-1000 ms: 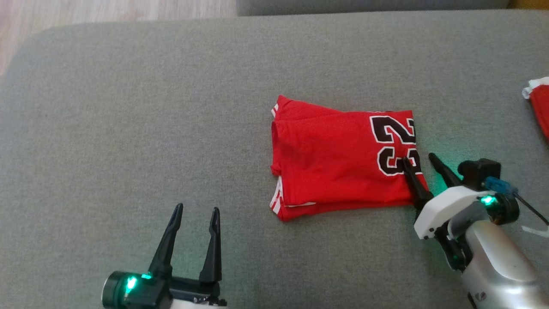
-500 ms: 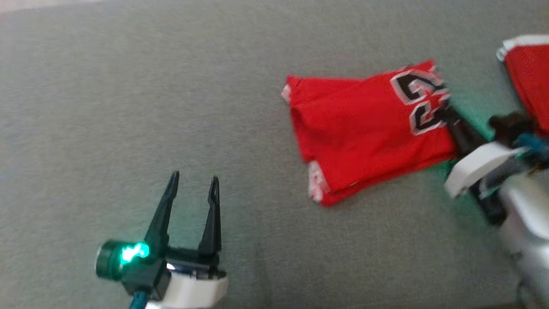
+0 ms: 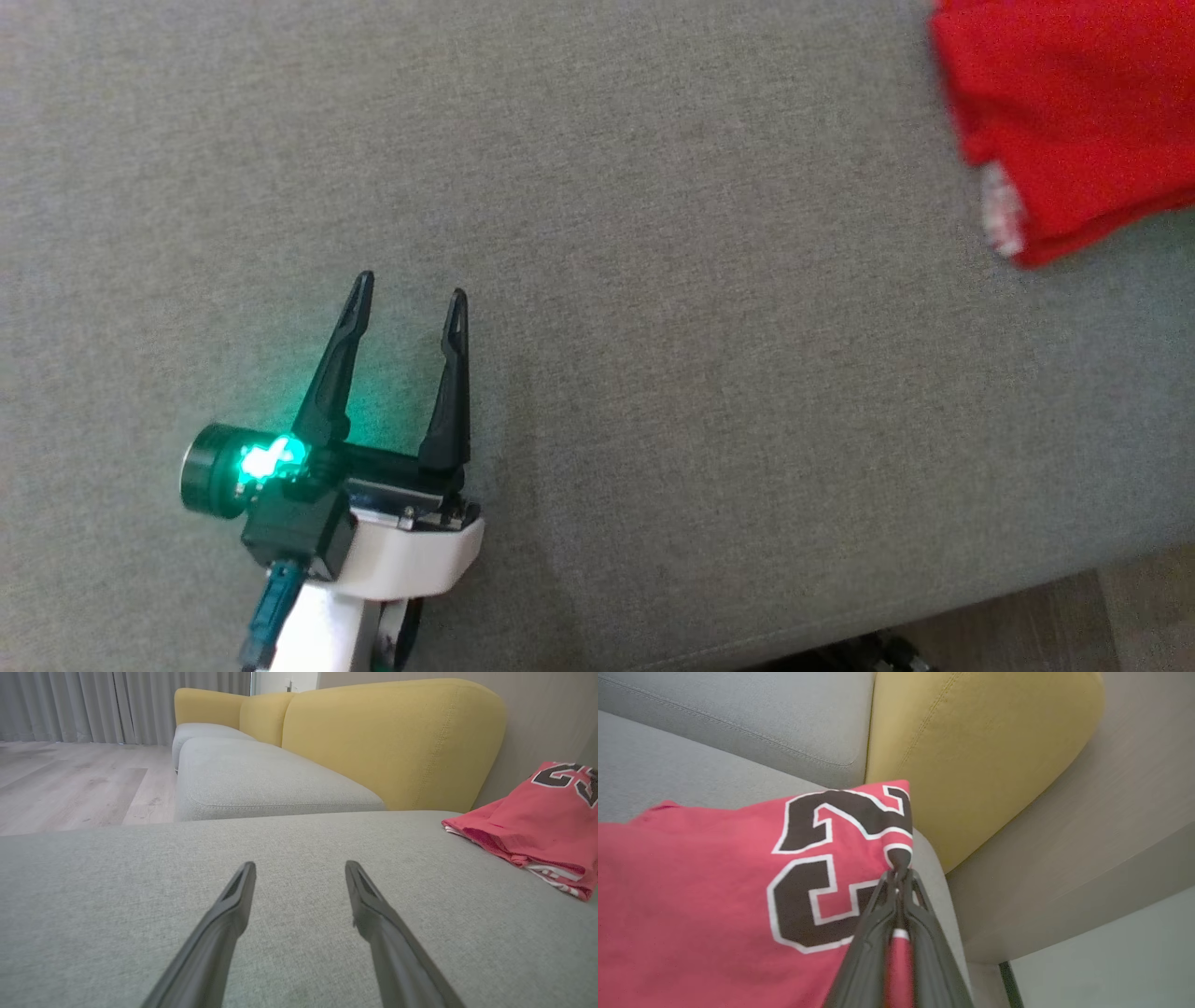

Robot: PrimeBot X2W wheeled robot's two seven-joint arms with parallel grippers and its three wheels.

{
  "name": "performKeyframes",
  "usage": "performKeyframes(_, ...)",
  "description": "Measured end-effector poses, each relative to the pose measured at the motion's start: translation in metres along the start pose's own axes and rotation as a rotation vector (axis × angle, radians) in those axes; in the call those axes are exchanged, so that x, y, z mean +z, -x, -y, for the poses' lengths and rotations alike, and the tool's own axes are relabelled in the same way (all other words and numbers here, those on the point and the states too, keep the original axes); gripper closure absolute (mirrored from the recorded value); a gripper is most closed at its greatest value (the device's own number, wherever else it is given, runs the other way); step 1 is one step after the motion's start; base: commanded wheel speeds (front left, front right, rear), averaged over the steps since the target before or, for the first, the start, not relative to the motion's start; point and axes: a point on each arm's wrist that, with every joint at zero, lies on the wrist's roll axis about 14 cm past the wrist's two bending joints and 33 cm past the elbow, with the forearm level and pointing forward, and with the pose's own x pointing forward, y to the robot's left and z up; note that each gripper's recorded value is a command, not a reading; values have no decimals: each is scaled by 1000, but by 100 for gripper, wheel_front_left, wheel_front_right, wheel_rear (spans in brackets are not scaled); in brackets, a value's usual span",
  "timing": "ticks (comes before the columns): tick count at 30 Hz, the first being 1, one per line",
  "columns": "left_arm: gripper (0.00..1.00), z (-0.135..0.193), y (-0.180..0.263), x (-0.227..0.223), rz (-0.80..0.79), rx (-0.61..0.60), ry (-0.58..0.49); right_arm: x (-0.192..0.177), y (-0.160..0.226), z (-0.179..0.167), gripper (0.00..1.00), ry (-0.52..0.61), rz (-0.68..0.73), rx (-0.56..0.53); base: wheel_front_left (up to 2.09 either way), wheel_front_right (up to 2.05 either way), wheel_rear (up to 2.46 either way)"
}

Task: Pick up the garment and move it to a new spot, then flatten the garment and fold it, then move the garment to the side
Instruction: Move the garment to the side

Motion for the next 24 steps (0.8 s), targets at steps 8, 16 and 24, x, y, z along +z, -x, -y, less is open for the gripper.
performKeyframes(8,0,-5,-3,-7,-14,9,1,15,4,60,0,48,-15,-150,0,0,0)
performKeyframes(16,0,-11,5,11,18,33,-25,9,10,9,0,-15,2,-88,0,0,0)
performKeyframes(24,0,-17,39,39,58,108,-3,7,47,-144,0,-266,62,184,0,0,0)
